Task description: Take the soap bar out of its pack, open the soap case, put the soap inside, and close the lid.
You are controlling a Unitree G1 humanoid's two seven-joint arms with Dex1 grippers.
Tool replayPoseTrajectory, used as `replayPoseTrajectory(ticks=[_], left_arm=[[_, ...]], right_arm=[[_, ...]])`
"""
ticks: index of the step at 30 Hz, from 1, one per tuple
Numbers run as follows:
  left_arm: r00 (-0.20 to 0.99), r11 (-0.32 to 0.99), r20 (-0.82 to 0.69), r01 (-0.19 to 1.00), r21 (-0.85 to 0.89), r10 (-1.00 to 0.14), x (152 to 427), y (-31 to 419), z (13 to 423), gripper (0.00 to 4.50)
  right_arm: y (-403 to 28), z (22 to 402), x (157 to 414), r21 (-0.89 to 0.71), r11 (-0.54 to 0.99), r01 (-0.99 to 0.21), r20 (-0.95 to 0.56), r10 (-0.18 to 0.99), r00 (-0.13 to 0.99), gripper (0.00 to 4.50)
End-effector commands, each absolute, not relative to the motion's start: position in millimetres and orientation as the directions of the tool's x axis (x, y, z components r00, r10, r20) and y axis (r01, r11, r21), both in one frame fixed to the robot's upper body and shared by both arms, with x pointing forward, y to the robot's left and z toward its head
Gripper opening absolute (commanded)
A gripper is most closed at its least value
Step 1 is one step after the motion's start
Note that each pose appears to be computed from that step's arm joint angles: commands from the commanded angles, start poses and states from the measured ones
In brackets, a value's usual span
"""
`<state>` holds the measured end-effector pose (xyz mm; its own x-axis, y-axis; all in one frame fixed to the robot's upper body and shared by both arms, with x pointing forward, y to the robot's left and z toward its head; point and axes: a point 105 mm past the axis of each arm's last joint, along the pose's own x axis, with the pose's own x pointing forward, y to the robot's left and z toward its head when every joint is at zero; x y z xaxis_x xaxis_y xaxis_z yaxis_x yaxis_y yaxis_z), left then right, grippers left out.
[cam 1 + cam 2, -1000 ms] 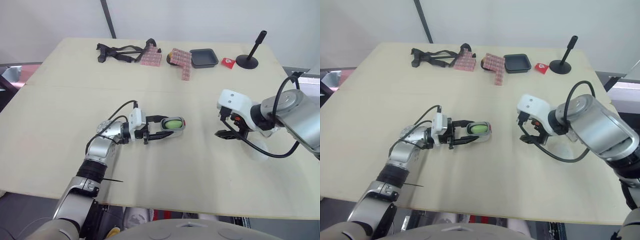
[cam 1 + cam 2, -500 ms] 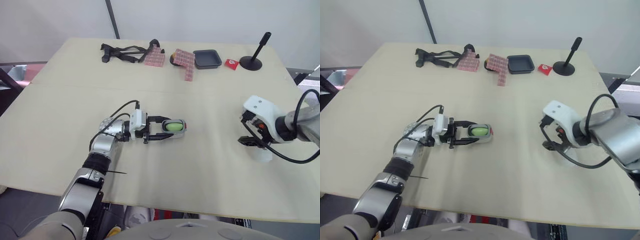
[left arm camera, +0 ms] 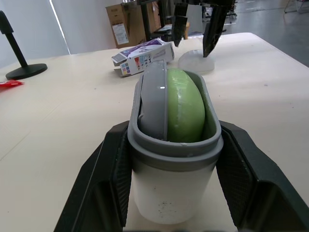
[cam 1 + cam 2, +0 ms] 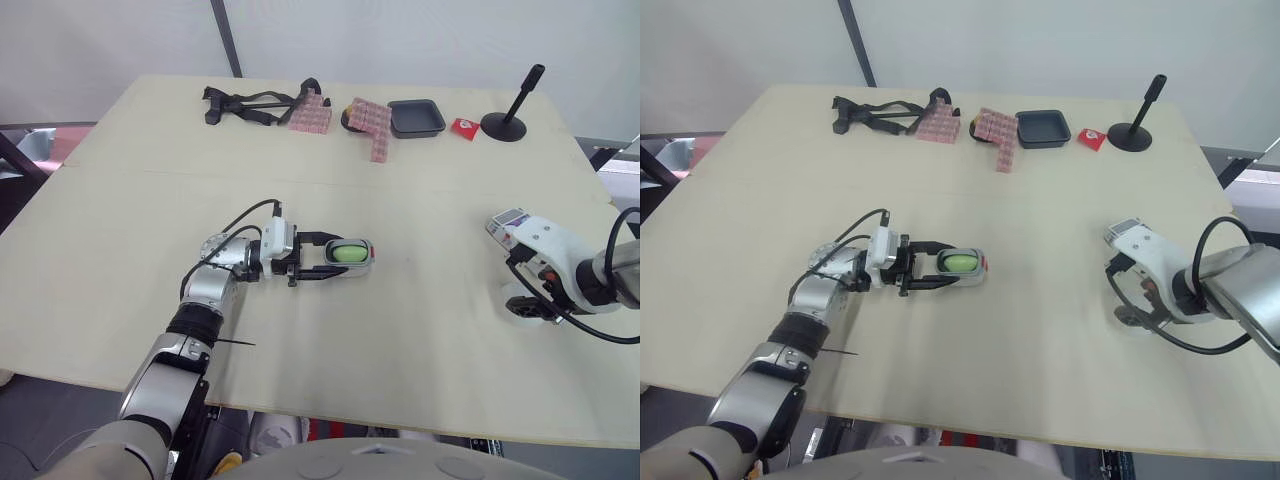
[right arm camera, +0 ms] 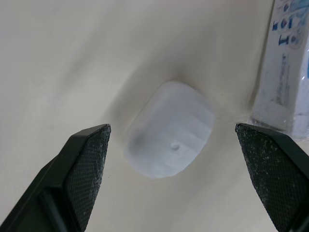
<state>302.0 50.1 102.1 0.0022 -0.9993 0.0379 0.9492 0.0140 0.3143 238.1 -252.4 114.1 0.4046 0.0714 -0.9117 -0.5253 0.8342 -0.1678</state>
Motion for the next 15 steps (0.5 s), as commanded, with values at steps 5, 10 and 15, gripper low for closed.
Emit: replayPoseTrajectory(ticks=[5,10,15], left_arm=[[-0.003,0.002,0.015,0.95,0.311,-1.0,299,51,99,1.96],[-0.003,0.003,0.02,0.95,0.312,-1.0,299,50,102,1.96],[-0.002,0.004,0.02,0.95,0.311,-1.0,299,49,103,1.96]], right_arm=[[-260,104,240,-0.149,0.875,-0.46,-0.913,0.057,0.404,4.44],[-259,98,237,-0.132,0.88,-0.456,-0.92,0.062,0.386,3.91],[-259,92,236,-0.119,0.886,-0.448,-0.927,0.063,0.369,2.73]])
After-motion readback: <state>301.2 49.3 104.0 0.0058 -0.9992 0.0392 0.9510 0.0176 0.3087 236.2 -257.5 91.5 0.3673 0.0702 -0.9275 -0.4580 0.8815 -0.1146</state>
